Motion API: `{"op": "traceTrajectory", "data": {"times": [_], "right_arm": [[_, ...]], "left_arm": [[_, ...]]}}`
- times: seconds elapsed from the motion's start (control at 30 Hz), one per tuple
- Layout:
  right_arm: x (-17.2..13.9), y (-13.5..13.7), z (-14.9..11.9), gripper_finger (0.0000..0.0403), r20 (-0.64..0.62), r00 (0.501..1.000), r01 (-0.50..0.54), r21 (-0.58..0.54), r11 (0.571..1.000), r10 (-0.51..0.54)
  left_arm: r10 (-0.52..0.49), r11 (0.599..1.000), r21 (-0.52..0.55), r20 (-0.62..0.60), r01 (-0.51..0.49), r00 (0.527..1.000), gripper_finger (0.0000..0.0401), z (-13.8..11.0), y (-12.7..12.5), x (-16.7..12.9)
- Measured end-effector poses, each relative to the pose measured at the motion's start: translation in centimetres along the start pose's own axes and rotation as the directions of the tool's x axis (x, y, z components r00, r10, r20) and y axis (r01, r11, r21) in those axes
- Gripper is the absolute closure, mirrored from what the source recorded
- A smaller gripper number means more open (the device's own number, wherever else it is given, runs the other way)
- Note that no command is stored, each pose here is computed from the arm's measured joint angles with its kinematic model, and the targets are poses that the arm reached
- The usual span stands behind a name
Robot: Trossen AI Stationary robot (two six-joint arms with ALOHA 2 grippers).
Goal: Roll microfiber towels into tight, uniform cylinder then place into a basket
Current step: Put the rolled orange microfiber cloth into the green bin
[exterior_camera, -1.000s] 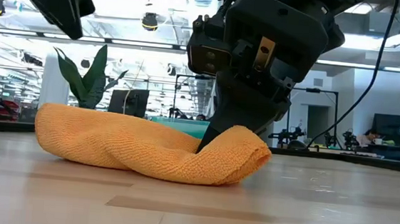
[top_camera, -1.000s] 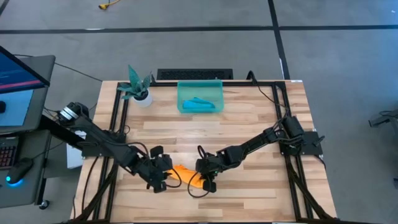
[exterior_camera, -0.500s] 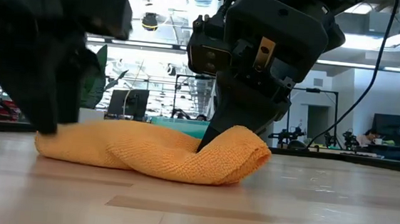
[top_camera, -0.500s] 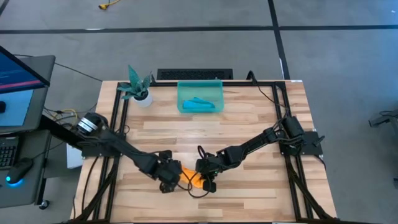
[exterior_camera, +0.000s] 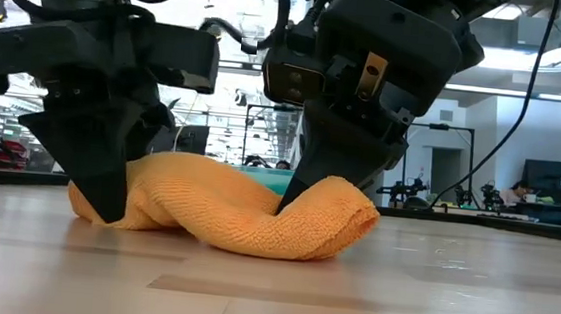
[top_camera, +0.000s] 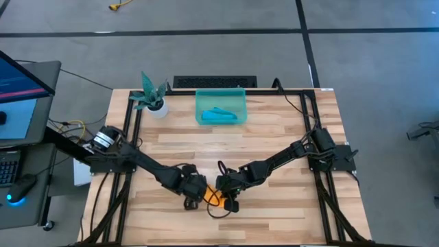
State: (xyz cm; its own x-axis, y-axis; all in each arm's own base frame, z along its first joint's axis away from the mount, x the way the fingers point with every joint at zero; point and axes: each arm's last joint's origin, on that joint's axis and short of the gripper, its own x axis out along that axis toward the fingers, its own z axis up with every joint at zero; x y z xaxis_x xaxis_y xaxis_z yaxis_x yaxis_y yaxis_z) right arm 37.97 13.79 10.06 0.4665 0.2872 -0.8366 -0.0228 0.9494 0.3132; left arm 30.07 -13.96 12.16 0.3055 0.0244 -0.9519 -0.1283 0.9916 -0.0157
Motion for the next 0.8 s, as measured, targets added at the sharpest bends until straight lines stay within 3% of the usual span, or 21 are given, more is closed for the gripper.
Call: {"op": "traceTrajectory", "data": {"times": [0.27,0.5,0.7,0.8], "right_arm": [[-1.8,-0.1,0.3,0.038,-0.007,0.998,0.06,-0.05,0.997,-0.06],[-4.0,-0.8,0.6,0.0381,0.053,0.953,0.303,-0.106,0.947,-0.299],[-5.5,-3.0,1.5,0.0381,0.058,0.915,0.403,-0.193,0.895,-0.4],[-6.9,-5.0,2.7,0.0382,0.044,0.889,0.457,-0.176,0.872,-0.456]], "left_arm": [[0.015,0.992,0.126,0.033,-0.019,0.999,0.038,-0.3,-0.7,-0.1],[0.11,0.959,0.25,0.089,-0.129,0.99,0.037,0.5,1.6,-2.0],[0.142,0.959,0.231,0.121,-0.167,0.982,0.0388,2.6,6.0,-4.4],[0.144,0.962,0.216,0.123,-0.168,0.982,0.0386,3.4,8.9,-5.5]]}}
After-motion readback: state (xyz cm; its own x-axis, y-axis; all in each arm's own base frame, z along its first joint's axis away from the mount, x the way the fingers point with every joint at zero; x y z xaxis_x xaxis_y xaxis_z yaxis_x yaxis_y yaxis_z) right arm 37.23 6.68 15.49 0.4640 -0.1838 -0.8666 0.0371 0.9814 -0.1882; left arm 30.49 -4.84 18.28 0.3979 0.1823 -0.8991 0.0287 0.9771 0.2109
